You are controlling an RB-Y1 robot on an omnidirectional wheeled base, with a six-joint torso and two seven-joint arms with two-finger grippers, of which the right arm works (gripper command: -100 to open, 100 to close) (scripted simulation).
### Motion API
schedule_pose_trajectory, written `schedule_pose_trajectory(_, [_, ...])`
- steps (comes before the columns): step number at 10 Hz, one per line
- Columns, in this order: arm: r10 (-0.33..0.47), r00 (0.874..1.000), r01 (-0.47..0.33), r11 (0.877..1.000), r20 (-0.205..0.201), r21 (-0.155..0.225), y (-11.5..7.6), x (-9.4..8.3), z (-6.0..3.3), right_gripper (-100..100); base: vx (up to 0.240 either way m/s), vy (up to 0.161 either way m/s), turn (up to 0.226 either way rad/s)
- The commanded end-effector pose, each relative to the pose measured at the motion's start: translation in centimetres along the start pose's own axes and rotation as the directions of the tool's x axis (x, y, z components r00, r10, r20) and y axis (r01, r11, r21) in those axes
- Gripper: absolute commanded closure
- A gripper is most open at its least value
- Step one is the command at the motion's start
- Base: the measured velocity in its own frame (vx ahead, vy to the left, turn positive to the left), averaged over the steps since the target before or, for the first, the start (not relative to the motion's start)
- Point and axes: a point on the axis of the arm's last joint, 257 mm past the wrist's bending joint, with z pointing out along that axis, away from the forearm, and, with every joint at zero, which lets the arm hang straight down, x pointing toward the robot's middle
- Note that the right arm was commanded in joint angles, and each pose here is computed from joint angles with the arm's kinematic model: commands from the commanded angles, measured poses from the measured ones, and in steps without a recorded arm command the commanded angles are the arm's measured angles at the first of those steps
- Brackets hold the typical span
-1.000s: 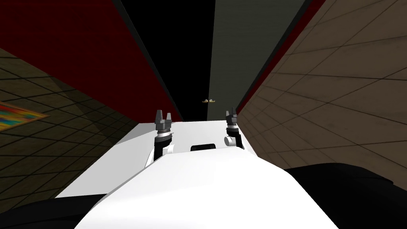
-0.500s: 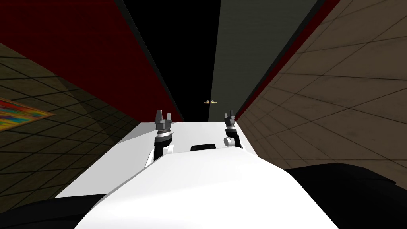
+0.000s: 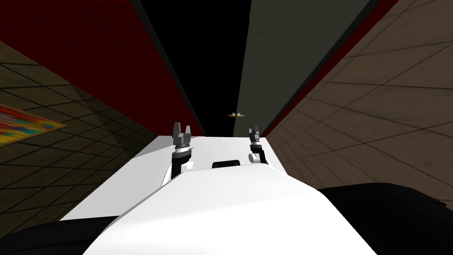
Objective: Pull the door open
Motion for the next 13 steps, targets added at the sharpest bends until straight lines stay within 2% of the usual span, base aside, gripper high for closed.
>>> schedule_pose_trajectory(1, [0.007,1.0,-0.007,1.0,0.004,0.024,-1.3,-0.4,-0.39,-100,0.093,-0.006,0.062])
schedule_pose_trajectory(10, [0.022,0.999,-0.028,0.988,0.044,0.154,-8.8,-3.3,-2.79,-100,0.099,-0.009,0.072])
schedule_pose_trajectory(13, [0.02,0.998,-0.03,0.983,0.057,0.181,-10.2,-4.2,-3.41,-100,0.072,-0.003,0.042])
